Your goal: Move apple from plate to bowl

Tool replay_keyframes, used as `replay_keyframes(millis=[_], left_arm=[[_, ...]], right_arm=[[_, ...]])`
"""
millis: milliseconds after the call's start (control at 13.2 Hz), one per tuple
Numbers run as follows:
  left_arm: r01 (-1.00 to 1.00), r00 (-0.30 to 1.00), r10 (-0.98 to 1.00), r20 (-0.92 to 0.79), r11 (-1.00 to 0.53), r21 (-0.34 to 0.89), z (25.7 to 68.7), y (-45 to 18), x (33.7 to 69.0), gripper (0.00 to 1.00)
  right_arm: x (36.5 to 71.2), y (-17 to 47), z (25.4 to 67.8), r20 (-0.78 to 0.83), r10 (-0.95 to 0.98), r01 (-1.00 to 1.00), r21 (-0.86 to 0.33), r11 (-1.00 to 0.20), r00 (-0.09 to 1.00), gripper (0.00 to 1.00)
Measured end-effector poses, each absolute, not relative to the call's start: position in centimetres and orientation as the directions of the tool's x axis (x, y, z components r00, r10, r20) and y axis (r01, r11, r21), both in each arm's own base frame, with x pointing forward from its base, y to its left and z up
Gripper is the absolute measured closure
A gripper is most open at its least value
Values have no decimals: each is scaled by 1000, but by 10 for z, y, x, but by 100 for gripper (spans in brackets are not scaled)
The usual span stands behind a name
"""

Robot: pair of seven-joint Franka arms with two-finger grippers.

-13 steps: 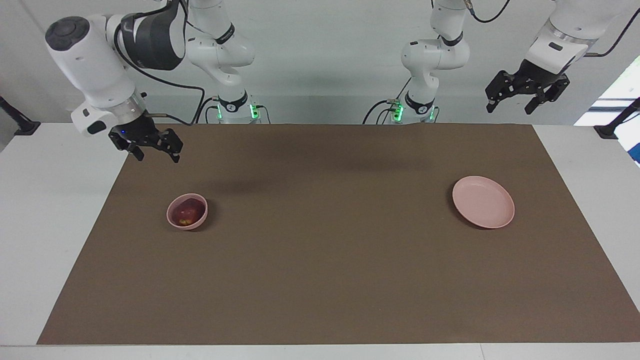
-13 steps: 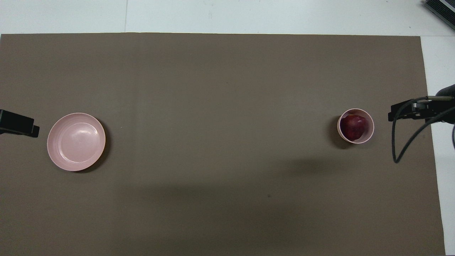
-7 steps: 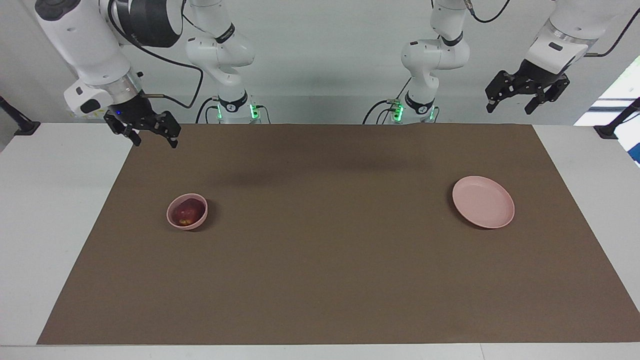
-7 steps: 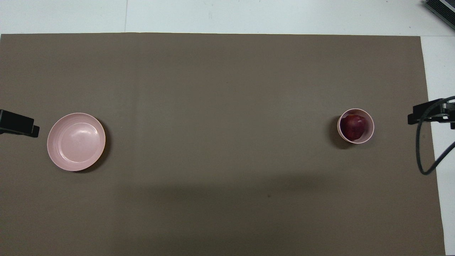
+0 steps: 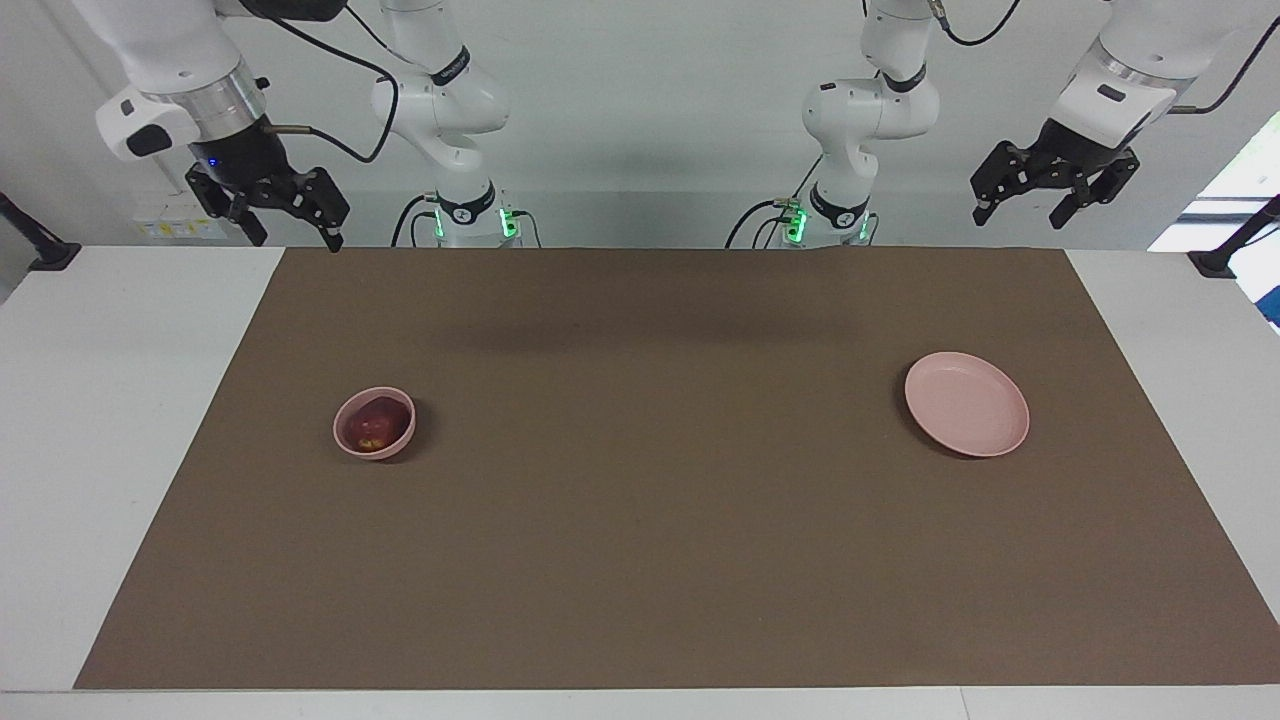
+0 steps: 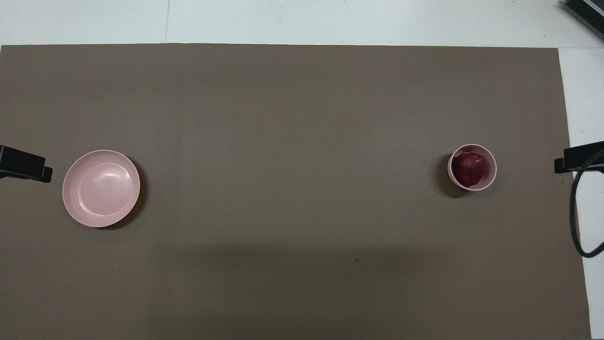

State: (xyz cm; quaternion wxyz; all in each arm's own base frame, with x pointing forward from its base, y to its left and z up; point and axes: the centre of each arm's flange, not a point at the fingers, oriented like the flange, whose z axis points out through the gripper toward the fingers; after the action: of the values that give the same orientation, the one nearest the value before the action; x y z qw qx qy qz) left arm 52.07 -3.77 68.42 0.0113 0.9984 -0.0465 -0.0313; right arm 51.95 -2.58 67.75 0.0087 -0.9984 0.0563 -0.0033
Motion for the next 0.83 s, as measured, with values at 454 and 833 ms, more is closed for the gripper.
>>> replay_keyframes(millis=[454, 833], left_arm=[[-102, 993, -103, -63, -994, 27, 684, -32, 521, 0], [-99, 993, -100, -63, -995, 28, 685, -28, 520, 0]], right_arm=[[515, -30, 669, -12, -110, -110, 22, -994, 994, 0], [514, -28, 668, -10, -86, -86, 29, -996, 996, 0]])
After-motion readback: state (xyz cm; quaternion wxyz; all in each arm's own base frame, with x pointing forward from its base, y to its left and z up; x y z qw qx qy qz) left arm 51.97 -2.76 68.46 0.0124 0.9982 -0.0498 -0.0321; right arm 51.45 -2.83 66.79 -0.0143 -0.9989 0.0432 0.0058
